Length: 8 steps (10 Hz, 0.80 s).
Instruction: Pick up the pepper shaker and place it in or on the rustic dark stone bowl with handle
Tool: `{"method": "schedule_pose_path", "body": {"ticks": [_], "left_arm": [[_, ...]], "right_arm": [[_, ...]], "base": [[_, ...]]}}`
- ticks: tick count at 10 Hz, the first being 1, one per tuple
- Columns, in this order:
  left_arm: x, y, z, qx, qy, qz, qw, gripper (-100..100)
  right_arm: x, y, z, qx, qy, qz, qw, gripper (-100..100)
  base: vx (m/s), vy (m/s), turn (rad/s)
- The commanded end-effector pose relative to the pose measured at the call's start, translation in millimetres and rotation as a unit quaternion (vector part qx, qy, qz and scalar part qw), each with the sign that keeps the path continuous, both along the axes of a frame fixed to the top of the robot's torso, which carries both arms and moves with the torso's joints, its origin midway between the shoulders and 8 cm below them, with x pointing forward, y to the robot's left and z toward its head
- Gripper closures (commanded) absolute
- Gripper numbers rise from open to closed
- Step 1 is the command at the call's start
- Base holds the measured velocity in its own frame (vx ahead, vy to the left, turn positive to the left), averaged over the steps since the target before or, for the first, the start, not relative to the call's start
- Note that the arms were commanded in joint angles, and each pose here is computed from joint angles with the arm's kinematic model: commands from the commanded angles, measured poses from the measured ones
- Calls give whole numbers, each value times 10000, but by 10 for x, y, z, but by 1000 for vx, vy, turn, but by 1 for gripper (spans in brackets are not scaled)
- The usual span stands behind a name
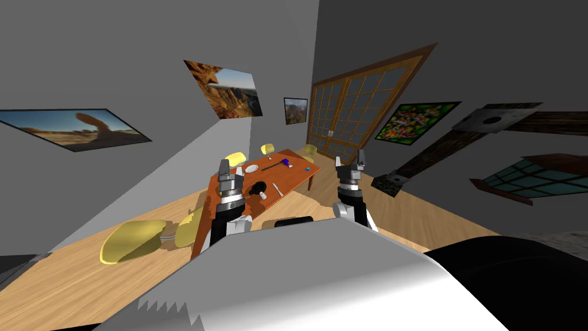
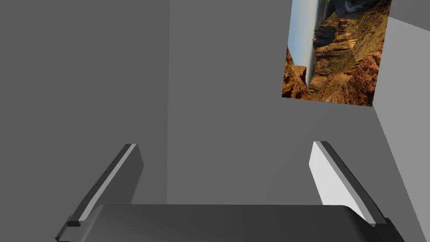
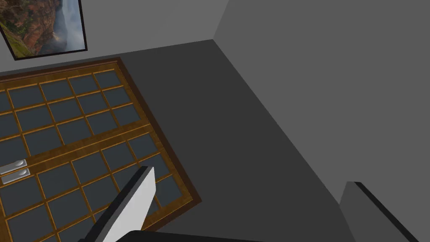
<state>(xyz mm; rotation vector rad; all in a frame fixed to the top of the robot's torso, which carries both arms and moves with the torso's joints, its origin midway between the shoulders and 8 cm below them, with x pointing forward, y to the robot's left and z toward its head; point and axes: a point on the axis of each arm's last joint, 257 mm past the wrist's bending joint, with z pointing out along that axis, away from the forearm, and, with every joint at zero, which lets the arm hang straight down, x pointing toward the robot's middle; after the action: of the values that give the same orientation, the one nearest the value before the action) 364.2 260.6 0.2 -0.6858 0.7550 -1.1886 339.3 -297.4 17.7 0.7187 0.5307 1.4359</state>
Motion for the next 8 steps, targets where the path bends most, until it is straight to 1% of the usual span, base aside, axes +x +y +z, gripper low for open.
{"method": "schedule_pose_path", "body": {"ticks": [1,3,5,7,8], "left_arm": [[27,-30,-77,101,133,-77,9998,-100],[80,-75,-254,236,422,-200,9986,-100],[139,-116,-514,345,829,-330,9954,-100],[184,-151,-845,422,1326,-456,9892,-100],[197,-165,-1032,451,1601,-516,9847,-100]], "right_arm": [[0,0,0,0,0,0,10000,0],[0,0,0,0,0,0,10000,0],[0,0,0,0,0,0,10000,0],[0,0,0,0,0,0,10000,0],[0,0,0,0,0,0,10000,0]], "base": [[-4,-1,-33],[-17,1,-58],[-31,4,-91],[-40,16,-113],[-49,17,-138]]}}
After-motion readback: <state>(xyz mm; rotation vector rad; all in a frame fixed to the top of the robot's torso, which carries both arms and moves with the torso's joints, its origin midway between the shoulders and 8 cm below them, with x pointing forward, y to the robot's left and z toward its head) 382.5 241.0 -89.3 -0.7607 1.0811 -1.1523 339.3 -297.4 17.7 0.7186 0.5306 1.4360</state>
